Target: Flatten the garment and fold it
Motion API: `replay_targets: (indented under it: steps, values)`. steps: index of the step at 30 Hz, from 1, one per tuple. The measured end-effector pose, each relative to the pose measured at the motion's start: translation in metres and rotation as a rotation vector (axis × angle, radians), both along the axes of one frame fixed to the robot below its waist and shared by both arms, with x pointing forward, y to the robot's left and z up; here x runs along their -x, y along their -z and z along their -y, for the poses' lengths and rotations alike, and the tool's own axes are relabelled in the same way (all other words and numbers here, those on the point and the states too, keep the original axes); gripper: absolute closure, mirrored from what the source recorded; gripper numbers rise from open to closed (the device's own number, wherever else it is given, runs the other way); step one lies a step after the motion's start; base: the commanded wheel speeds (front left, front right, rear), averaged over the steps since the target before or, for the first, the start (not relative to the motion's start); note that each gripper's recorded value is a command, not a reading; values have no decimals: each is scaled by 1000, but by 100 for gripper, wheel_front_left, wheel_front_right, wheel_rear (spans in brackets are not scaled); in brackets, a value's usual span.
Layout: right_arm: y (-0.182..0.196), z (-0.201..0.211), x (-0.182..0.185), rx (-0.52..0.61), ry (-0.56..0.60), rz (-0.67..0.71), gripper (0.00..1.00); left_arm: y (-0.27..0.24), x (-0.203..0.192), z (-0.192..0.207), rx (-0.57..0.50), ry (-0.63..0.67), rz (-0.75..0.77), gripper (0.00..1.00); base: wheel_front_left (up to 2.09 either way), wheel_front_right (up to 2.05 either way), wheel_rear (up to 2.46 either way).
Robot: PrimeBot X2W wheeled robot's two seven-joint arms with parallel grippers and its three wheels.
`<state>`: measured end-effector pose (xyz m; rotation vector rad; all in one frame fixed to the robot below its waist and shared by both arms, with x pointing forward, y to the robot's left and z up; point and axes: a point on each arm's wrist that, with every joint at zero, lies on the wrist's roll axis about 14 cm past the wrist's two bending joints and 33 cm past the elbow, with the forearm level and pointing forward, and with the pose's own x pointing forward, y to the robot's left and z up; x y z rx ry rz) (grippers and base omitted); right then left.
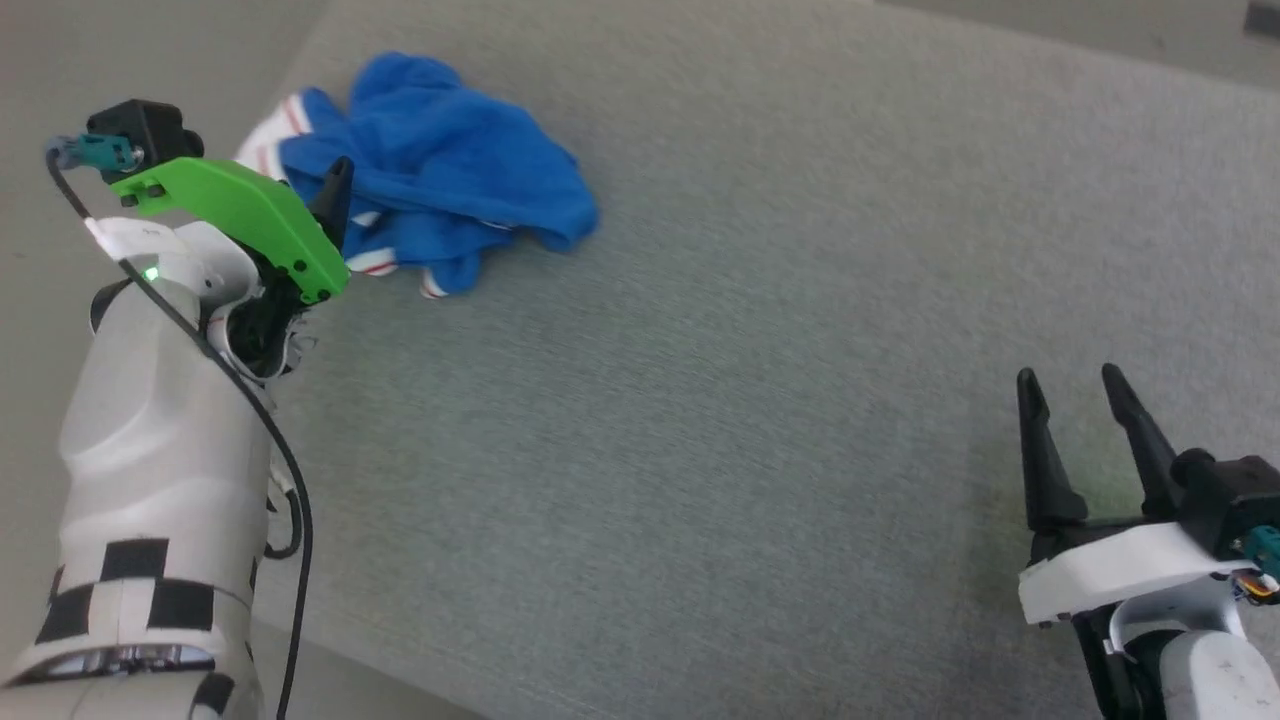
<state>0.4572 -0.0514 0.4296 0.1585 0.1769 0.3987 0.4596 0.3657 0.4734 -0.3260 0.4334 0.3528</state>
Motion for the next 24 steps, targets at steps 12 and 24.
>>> replay_targets:
  steps: [12, 24]
  values:
    - [48, 33, 2, 31, 77, -119, 0, 93, -32, 40, 77, 59, -227, 0, 0, 0, 0]
    - [44, 35, 9, 17, 85, -116, 0, 39, -61, 31, -53, 90, -11, 100, 0, 0, 0]
